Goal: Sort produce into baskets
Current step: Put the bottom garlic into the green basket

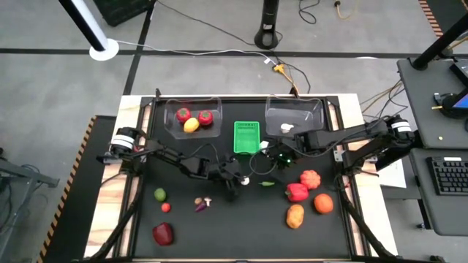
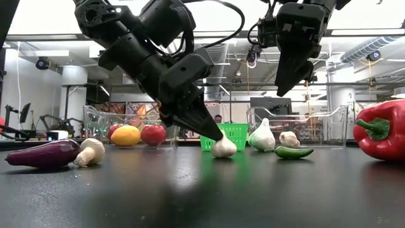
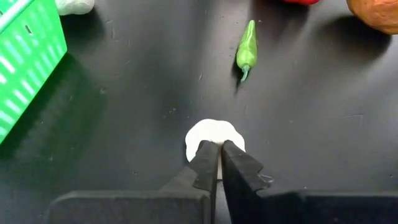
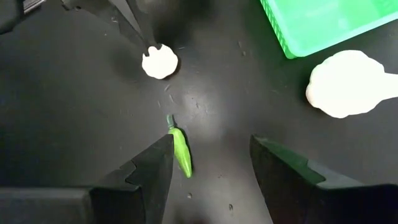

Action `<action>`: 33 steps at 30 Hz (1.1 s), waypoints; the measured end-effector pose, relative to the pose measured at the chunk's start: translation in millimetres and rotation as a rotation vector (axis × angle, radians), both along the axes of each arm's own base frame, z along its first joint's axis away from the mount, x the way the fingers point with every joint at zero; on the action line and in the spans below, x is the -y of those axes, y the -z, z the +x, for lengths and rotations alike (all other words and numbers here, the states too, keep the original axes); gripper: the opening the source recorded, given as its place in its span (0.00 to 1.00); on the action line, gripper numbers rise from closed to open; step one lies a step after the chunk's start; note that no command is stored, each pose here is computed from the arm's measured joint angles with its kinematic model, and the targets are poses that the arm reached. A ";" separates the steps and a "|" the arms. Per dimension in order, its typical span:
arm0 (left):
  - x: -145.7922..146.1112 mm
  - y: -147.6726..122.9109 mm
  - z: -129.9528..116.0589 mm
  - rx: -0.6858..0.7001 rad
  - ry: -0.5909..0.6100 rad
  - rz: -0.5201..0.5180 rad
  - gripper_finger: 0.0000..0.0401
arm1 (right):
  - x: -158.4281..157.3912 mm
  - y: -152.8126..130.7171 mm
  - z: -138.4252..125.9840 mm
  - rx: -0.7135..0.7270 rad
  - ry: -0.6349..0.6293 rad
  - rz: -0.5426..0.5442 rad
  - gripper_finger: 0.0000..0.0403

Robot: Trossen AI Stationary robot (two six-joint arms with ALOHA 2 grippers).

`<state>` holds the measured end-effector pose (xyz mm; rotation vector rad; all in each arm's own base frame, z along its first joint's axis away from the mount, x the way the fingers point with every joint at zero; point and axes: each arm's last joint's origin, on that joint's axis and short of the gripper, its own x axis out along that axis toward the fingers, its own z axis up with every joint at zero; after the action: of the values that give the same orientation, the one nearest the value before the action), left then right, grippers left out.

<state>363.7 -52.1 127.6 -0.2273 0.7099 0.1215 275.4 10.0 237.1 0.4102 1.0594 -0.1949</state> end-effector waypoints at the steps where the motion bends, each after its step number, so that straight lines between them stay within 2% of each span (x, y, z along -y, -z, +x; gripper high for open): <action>1: 0.0 0.0 0.0 0.000 0.000 0.000 0.00 | 0.0 0.0 0.0 0.000 0.000 0.000 0.50; 18: 3.9 -9.1 1.5 0.044 0.005 -0.014 0.00 | 0.0 0.0 -0.1 -0.001 0.000 0.000 0.50; 23: 6.6 -12.6 3.6 0.083 0.010 -0.068 0.01 | 0.0 0.1 0.0 -0.001 0.000 0.000 0.50; 27: 10.3 -13.8 3.9 0.093 0.075 -0.061 0.08 | 0.0 0.1 0.0 -0.001 -0.004 -0.002 0.50; 33: 10.4 -12.1 3.1 0.076 0.102 -0.048 0.29 | 0.0 0.1 0.0 -0.001 -0.003 -0.001 0.50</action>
<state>366.8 -62.5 139.6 -0.2399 0.6478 -0.0012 275.4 10.0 236.9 0.4074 1.0611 -0.1927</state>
